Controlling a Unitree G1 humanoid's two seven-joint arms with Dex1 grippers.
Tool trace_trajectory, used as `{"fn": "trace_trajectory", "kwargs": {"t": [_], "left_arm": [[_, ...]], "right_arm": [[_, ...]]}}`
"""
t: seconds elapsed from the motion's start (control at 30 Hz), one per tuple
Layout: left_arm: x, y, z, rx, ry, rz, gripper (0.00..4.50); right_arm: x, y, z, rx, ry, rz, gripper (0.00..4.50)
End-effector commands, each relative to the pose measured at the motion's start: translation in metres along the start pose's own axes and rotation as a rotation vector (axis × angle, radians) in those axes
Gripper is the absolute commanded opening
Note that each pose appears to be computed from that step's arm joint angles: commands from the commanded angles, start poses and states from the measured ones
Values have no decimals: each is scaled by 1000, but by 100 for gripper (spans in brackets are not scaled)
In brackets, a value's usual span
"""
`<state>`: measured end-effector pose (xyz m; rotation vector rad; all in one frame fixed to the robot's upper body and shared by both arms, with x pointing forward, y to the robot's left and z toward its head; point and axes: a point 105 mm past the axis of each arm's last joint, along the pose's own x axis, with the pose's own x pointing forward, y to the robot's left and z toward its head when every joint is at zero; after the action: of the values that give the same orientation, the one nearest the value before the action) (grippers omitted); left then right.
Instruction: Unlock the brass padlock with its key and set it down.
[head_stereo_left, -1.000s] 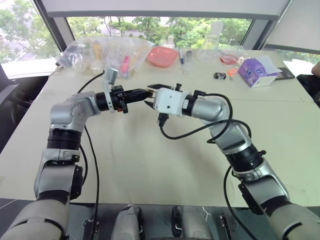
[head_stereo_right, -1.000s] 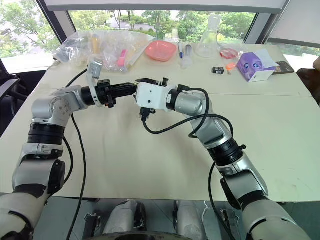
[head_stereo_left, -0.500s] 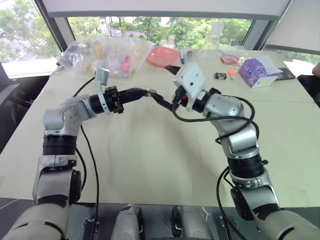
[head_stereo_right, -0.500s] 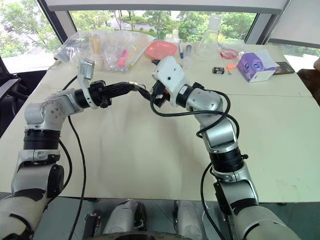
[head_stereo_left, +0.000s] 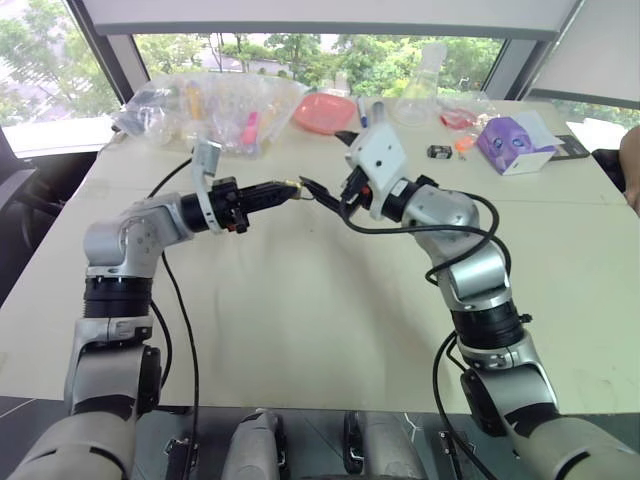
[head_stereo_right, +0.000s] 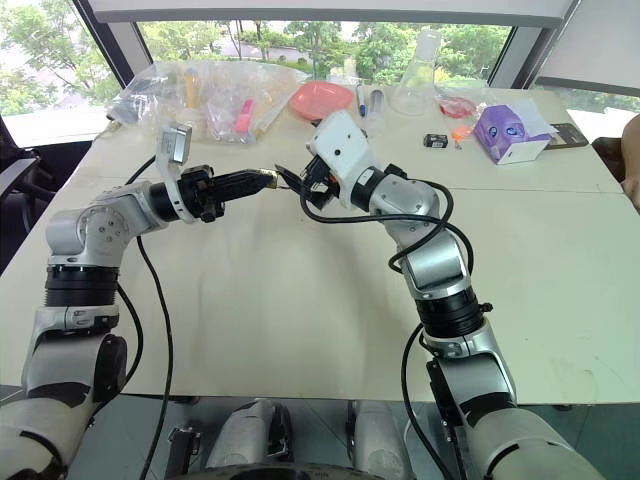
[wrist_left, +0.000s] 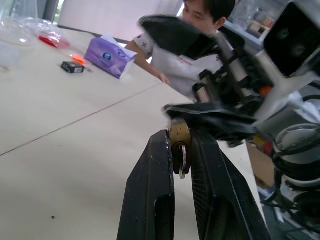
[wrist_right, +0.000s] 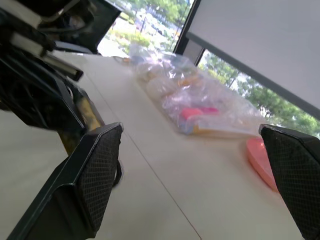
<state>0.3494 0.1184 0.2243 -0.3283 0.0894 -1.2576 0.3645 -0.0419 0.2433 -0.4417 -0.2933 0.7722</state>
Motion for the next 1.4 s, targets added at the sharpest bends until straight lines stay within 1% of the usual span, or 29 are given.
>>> {"fn": "trace_trajectory", "kwargs": {"t": [0.03, 0.23, 0.5, 0.57, 0.7, 0.77, 0.8, 0.87, 0.93, 1.0, 1.07, 1.13, 1.2, 1.27, 1.4], "left_arm": [[-3, -8, 20, 55, -56, -14, 0], [-5, -6, 24, 56, -72, -3, 0], [-2, -10, 23, 80, -55, -28, 0], [-2, -9, 22, 79, -53, -25, 0], [-2, -4, 14, 71, -31, 1, 0], [0, 2, 4, 62, -9, 31, 0], [3, 5, -1, 46, -4, 46, 0], [10, 11, -11, 10, 1, 71, 0], [20, 21, -28, -47, 9, 102, 0], [30, 29, -50, -125, 39, 125, 0], [42, 32, -65, -233, 37, 123, 0], [55, 32, -75, -310, 31, 105, 0], [66, 29, -83, -345, 36, 70, 0], [75, 31, -91, -406, 42, 71, 0], [83, 35, -106, -437, 95, 88, 0]], "right_arm": [[0, 1, 8, -23, -23, 17, 445], [-3, 3, 6, -21, -12, 30, 445], [-5, 14, -1, 0, 21, 104, 445], [-6, 12, -2, -4, 25, 92, 445], [-16, -7, -6, -39, 64, 37, 445], [-31, -16, -14, -71, 131, 25, 445], [-42, -16, -21, -76, 174, 46, 445], [-61, -5, -32, -65, 245, 130, 445], [-83, 10, -42, -9, 313, 215, 445], [-98, 16, -47, 34, 366, 238, 445], [-110, 22, -49, 32, 420, 269, 445], [-116, 24, -51, 21, 458, 274, 445], [-114, 22, -49, 17, 450, 240, 445], [-116, 24, -48, 10, 462, 241, 445], [-120, 28, -51, -8, 487, 250, 445]]}}
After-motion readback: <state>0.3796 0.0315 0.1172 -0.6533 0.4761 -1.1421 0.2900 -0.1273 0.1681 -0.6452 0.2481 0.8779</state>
